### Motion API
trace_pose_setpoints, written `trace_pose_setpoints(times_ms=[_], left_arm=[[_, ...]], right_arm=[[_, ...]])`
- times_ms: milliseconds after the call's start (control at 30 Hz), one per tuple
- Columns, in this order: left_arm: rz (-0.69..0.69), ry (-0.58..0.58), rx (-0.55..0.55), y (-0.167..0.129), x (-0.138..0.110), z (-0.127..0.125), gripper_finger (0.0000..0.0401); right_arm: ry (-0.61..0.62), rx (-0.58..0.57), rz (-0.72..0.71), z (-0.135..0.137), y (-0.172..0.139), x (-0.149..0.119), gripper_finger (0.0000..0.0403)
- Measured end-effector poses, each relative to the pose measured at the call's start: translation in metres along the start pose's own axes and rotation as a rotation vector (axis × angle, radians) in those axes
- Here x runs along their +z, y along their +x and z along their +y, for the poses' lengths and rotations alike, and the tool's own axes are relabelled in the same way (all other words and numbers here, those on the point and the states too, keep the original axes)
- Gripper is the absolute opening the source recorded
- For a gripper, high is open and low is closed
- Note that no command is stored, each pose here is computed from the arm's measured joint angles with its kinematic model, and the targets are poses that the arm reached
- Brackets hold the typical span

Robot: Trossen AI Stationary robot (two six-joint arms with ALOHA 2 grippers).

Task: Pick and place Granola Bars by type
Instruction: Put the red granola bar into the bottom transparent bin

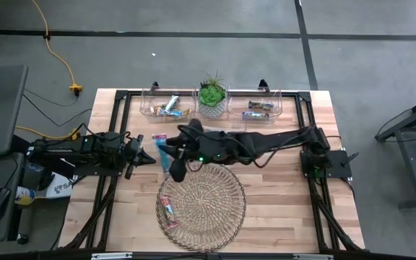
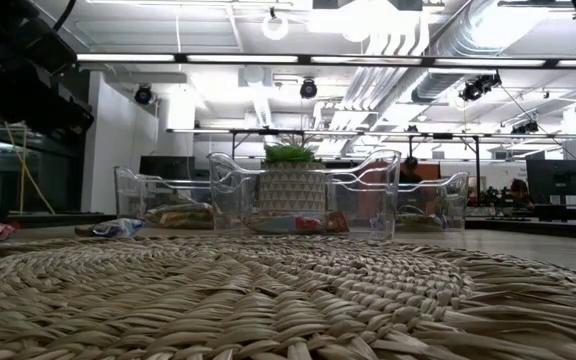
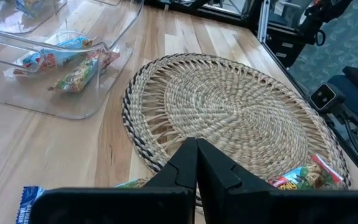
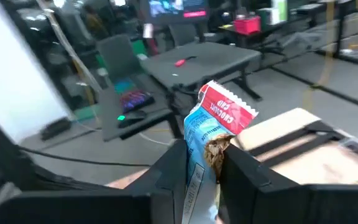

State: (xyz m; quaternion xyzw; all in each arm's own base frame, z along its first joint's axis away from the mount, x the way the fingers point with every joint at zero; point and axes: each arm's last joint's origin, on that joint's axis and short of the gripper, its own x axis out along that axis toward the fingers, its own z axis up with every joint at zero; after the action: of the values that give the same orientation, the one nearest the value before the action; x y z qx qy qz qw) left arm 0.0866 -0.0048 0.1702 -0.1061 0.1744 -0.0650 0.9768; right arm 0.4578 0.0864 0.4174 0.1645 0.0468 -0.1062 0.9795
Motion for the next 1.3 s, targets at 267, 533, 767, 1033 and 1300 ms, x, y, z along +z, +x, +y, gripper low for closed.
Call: trace_pose_setpoints(times_ms=[267,533,767,1033,1300], left_arm=[[0.0,0.0,0.001,0.0,0.0,0.0,0.0001],[0.0,0.0,0.001,0.0,0.0,0.0,0.0001],[0.0,0.0,0.001,0.0,0.0,0.0,0.0001],[0.0,0.0,0.0,0.0,0.0,0.0,0.0001],[0.0,0.0,0.0,0.0,0.0,0.0,0.0001]], right_arm=[[-0.065,-0.142,0.091,-0.007,-0.03,0.012,0.0066],[-0.083,-0.212,0.236,-0.016,-0.041,0.003,0.0045],[-0.094,-0.366,0.451,-0.044,-0.051,-0.009,0.0044],[-0.164,-0.385,0.608,-0.088,-0.039,-0.01,0.0044],[-0.269,-0.307,0.827,-0.145,-0.023,-0.034,0.0044]])
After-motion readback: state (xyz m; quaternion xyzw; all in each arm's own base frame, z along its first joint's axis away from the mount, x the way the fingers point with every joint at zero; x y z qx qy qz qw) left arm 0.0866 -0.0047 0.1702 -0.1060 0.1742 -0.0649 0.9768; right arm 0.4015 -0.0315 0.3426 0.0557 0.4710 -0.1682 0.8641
